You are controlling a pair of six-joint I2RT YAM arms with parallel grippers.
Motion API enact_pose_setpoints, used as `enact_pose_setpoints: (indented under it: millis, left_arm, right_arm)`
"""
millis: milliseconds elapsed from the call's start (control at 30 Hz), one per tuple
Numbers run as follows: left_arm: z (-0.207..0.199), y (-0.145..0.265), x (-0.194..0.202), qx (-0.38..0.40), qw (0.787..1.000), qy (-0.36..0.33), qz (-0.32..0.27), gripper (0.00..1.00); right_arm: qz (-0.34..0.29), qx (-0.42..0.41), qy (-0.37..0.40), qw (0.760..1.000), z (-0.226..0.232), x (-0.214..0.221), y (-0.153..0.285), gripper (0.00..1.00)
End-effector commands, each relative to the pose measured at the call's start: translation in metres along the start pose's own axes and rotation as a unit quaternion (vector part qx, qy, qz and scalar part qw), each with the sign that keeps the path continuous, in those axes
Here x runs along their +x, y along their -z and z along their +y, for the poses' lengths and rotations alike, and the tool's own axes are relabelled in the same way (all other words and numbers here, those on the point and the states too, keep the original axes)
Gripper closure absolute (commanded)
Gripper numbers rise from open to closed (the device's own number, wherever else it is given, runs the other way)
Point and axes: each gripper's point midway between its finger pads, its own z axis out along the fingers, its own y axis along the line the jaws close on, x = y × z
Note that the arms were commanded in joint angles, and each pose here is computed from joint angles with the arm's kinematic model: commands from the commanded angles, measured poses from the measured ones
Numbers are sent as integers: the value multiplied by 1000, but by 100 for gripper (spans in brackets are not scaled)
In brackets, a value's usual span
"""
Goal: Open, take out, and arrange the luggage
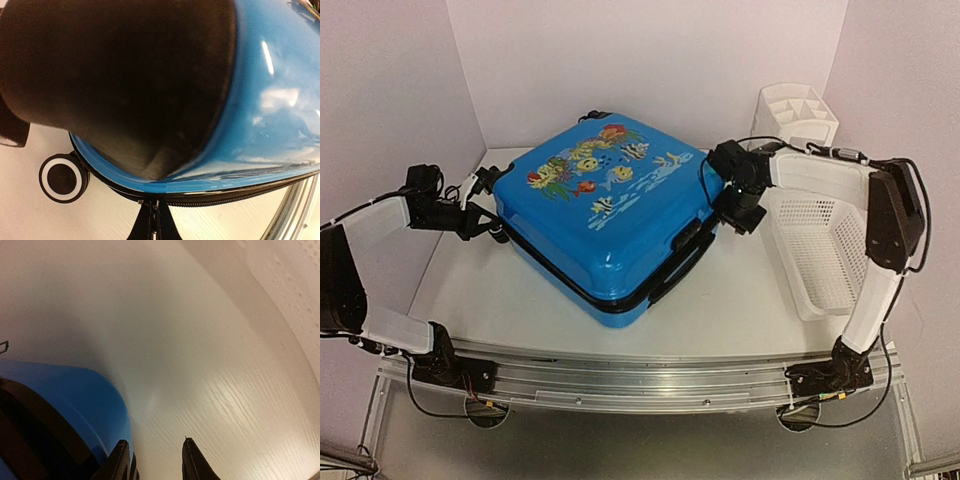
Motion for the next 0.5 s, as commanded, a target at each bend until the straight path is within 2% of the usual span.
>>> enact_pose_setpoints:
  millis: [0, 100, 233, 467]
  left_arm:
    - [-17, -4, -41, 30, 997, -16, -72, 100]
    - [-9, -5, -46, 16, 996, -1, -85, 100]
    - [-3, -7, -50, 3, 996, 14, -92, 100]
    - [4, -7, -48, -20, 995, 27, -98, 100]
  right_arm:
    - [-3, -182, 39, 983, 121, -39, 4, 70]
    - [-15, -193, 59, 979, 144, -59, -4, 71]
    - [-6, -192, 76, 978, 145, -58, -9, 72]
    - [-13, -151, 66, 986, 71, -42, 22, 71]
